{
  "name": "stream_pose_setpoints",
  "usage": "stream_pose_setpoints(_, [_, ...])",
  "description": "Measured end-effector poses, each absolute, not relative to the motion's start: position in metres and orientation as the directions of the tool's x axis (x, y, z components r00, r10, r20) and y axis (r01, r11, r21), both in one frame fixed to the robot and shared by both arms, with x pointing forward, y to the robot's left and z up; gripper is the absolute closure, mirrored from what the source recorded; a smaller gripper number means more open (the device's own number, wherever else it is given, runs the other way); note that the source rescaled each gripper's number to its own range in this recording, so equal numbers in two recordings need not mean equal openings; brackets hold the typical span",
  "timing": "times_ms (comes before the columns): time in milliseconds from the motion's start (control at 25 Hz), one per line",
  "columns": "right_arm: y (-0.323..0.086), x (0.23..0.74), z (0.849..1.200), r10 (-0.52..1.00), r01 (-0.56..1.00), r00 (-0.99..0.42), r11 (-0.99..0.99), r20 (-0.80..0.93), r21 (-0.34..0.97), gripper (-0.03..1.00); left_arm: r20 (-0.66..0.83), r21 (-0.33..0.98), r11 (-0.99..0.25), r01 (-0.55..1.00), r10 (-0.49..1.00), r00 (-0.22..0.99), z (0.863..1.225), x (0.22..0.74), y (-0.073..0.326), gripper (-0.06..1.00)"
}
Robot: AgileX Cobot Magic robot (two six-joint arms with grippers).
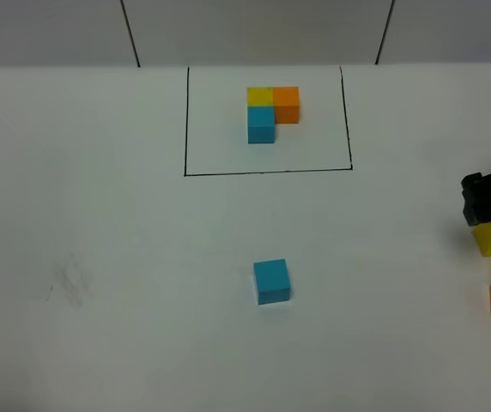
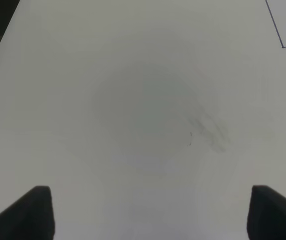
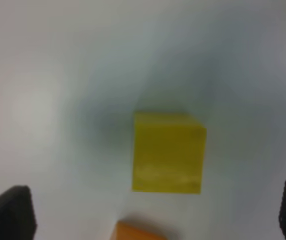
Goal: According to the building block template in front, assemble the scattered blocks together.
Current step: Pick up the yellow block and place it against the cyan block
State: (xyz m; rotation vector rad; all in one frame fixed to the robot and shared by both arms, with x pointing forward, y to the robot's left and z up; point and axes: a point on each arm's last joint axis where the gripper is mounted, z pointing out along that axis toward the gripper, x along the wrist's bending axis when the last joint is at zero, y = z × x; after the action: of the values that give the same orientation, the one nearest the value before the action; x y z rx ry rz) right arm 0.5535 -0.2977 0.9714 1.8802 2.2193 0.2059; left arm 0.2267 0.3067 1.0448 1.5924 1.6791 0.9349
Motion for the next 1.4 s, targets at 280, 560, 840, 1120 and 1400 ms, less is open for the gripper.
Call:
stream_pose_setpoints(280, [-0.298,0.565,0.942,0.986,0.962,-0.149,0.162,-0.072,0.222,-0.02,0.025,0.837,0.015,0.547,0.997,-0.066,1.045,0.227,0.307,0.29])
stream_pose_setpoints(560, [-0.315,0.568,0.919,0.992,0.978,-0.100,0.112,-0.077,0.178,0.00,0.025,0.837,0.015,0.547,0.997,-0.066,1.045,0.227,0.307,0.29])
stream_pose_setpoints(840, [-0.319,0.566,0.910,0.993,0.977,-0.093,0.106,-0.078,0.183,0.07,0.025,0.837,0.015,0.547,0.997,-0.066,1.045,0.227,0.307,0.29])
stream_pose_setpoints(1120, [-0.318,0.566,0.893,0.991,0.983,-0.117,0.125,-0.063,0.133,0.74,0.025,0.837,0.015,0.547,0.997,-0.066,1.045,0.227,0.307,0.29])
stream_pose_setpoints(1400, [-0.296,0.568,0.927,0.976,0.947,-0.199,0.215,-0.089,0.239,0.72,0.025,0.837,0.015,0.547,0.997,-0.067,1.045,0.227,0.307,0.29])
